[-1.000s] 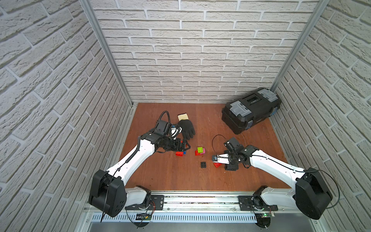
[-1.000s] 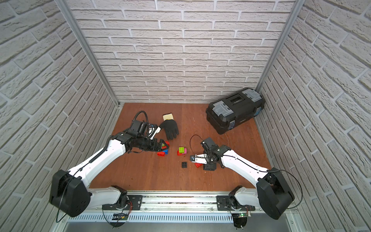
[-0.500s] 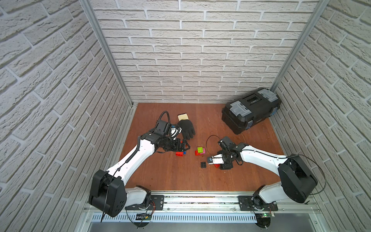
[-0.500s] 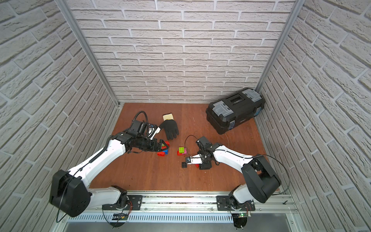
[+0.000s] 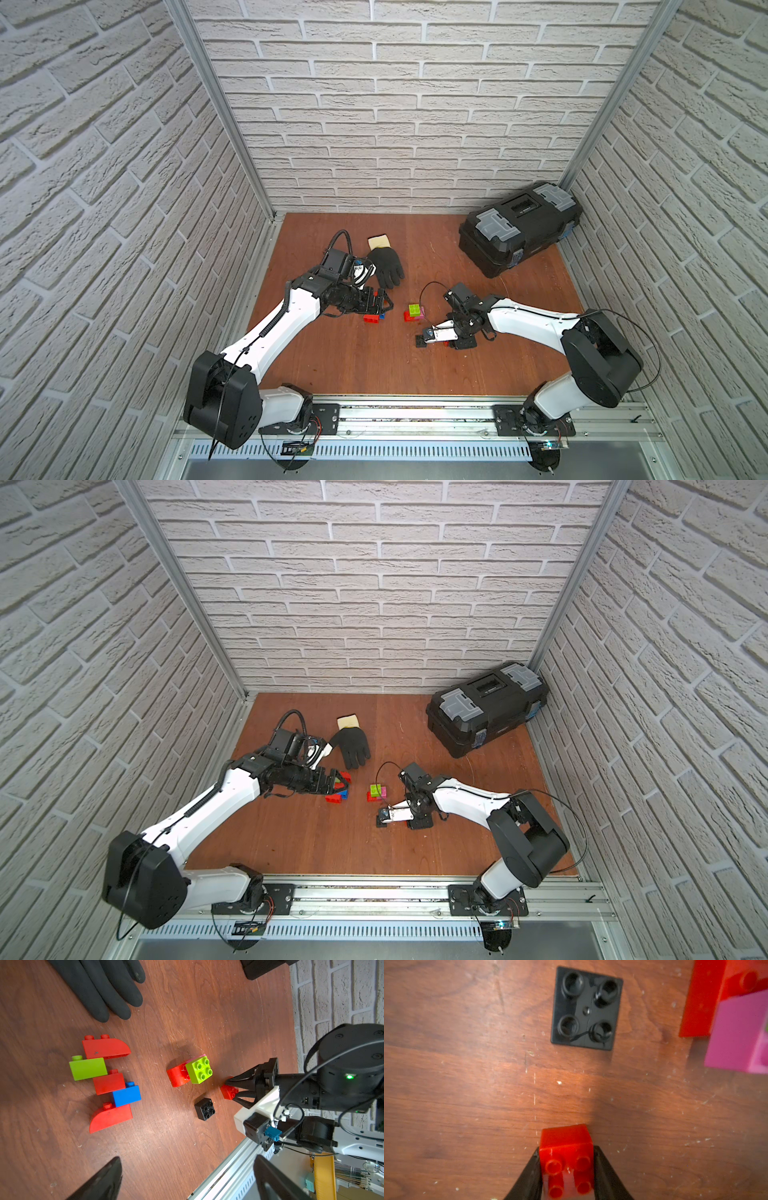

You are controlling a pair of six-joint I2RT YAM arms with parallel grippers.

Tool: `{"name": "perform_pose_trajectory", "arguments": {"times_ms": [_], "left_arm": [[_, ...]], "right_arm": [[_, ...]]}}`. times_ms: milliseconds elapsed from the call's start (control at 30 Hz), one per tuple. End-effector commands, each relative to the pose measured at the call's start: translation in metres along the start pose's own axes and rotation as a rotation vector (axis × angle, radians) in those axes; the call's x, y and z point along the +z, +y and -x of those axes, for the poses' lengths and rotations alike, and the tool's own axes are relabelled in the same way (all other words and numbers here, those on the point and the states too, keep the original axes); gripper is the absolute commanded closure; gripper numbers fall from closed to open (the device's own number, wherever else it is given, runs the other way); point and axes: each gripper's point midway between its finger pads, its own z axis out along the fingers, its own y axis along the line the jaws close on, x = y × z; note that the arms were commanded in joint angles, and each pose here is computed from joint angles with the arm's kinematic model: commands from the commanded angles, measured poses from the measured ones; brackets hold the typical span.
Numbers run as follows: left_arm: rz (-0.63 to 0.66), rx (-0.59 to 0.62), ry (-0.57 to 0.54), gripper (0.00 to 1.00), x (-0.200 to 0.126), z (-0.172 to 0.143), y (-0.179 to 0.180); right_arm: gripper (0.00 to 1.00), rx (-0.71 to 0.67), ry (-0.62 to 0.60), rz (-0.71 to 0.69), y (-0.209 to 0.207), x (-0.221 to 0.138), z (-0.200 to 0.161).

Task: Assemble the letter s with lego
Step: Pick up the lego brick from the center of the board, then assemble the lego brick with the lego brick.

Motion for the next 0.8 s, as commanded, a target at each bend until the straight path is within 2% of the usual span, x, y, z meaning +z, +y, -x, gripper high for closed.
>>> {"name": "perform_pose_trajectory", "arguments": {"times_ms": [0, 133, 433, 767], "left_arm": [[0.007, 0.022, -0.020, 0.02, -0.006, 0.006, -0.001], [0.004, 0.025, -0.015, 0.02, -0.008, 0.005, -0.002], [0.005, 0.003, -0.024, 0.02, -0.018, 0.004, 0.005], [0.010, -0.004, -0.029, 0.02, -0.025, 0.002, 0.008]], "right_arm": [[0.67, -0.013, -0.026, -0.007, -0.004, -0.004, 0.010], [0.70, 0.026, -0.069, -0.013, -0.010, -0.018, 0.023], [0.71, 0.110, -0.119, 0.070, -0.008, -0.041, 0.055], [0.73, 0.108, -0.093, 0.101, -0.008, -0.027, 0.075]]}}
